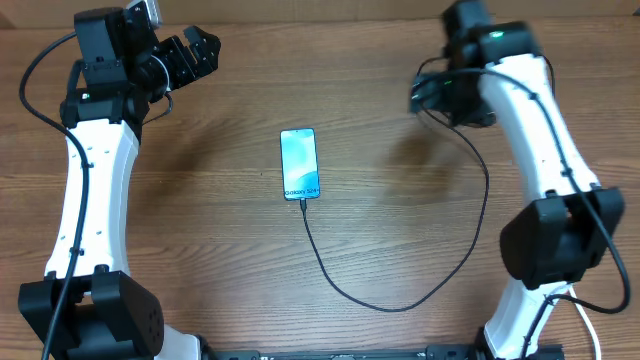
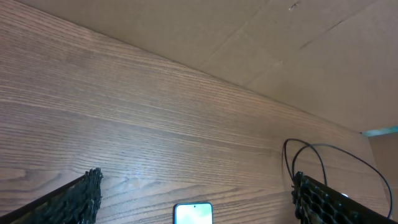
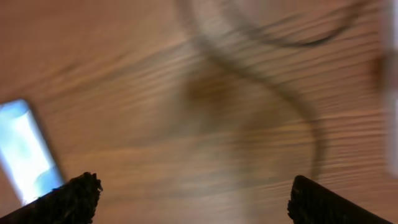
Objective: Plug charger to phone and switch on socket
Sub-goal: 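Move the right gripper up and over to the power strip switch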
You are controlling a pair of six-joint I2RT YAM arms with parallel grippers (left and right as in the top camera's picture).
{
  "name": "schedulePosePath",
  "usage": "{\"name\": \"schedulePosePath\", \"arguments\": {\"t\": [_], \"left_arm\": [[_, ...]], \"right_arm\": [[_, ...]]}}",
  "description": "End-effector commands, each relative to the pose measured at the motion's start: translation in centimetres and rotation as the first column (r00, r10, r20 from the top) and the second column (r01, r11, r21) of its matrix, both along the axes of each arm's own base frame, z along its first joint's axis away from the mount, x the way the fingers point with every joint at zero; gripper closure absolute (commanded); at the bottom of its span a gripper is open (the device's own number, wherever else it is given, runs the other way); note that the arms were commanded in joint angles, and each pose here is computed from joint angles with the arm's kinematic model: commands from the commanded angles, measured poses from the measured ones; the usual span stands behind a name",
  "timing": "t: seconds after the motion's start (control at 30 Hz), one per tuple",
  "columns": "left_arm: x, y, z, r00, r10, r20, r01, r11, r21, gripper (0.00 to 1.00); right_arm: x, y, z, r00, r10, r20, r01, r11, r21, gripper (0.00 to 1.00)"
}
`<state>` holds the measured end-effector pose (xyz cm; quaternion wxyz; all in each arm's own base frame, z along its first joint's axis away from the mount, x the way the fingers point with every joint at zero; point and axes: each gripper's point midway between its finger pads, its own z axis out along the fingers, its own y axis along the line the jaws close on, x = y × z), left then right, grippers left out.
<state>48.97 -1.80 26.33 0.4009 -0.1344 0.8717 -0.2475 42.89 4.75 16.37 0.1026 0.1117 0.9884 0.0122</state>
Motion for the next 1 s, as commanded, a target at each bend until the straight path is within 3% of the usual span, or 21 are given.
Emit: {"name": "schedulePosePath", "arguments": {"t": [0.0,0.17,0.57,0.97], "left_arm": [[0.0,0.1,1.3,0.999,-0.006,0.037,0.006,1.000,0.022,0.00],[0.0,0.1,1.3,0.999,-0.007,0.037,0.006,1.000,0.022,0.00],[0.0,0.1,1.3,0.999,-0.007,0.037,0.006,1.000,0.022,0.00],[0.0,0.1,1.3,0.999,-0.007,0.037,0.006,1.000,0.022,0.01]], "right_arm": [[0.2,-6.8,2.3,0.985,-0.163,0.061,0.166,0.984,-0.061,0.00],[-1.3,-13.3,2.1,0.931,-0.363,0.039,0.364,0.930,-0.052,0.00],[-5.5,-23.7,0.3,0.772,-0.635,-0.024,0.633,0.772,-0.053,0.00],[-6.1,-26.2,-6.4,0.728,-0.685,-0.033,0.685,0.728,-0.002,0.00]]}}
